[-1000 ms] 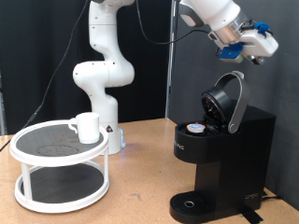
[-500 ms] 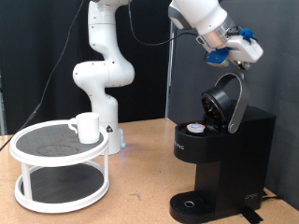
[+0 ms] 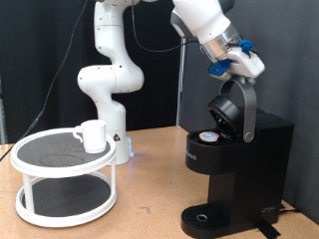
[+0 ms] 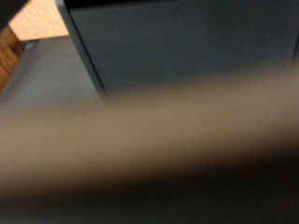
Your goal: Make a cup of coffee with the keurig machine
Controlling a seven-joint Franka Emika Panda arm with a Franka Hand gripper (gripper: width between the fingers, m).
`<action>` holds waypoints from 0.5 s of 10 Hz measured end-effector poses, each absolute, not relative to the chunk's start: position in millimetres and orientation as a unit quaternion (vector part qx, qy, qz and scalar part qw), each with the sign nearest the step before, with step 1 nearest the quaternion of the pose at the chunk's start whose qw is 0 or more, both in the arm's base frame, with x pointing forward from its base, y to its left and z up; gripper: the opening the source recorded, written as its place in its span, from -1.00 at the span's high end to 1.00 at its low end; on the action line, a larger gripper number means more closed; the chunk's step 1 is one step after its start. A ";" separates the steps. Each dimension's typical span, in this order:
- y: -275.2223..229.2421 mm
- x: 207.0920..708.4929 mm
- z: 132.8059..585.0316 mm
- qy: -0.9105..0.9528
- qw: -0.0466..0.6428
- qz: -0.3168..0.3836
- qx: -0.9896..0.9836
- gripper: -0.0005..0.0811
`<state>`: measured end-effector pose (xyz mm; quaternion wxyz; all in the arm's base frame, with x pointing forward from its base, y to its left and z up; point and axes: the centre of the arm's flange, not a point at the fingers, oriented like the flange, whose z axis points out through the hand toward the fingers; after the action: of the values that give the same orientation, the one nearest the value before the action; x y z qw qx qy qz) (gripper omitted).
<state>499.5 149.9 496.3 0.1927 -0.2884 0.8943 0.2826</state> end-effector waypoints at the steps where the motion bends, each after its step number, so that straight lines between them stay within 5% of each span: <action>1: 140.5 500.2 493.3 0.894 0.194 0.282 -0.290 0.99; 5: 102.9 493.5 481.1 0.885 0.195 0.281 -0.317 0.99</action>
<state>493.5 102.9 481.1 0.1945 -0.3173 0.8846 0.2809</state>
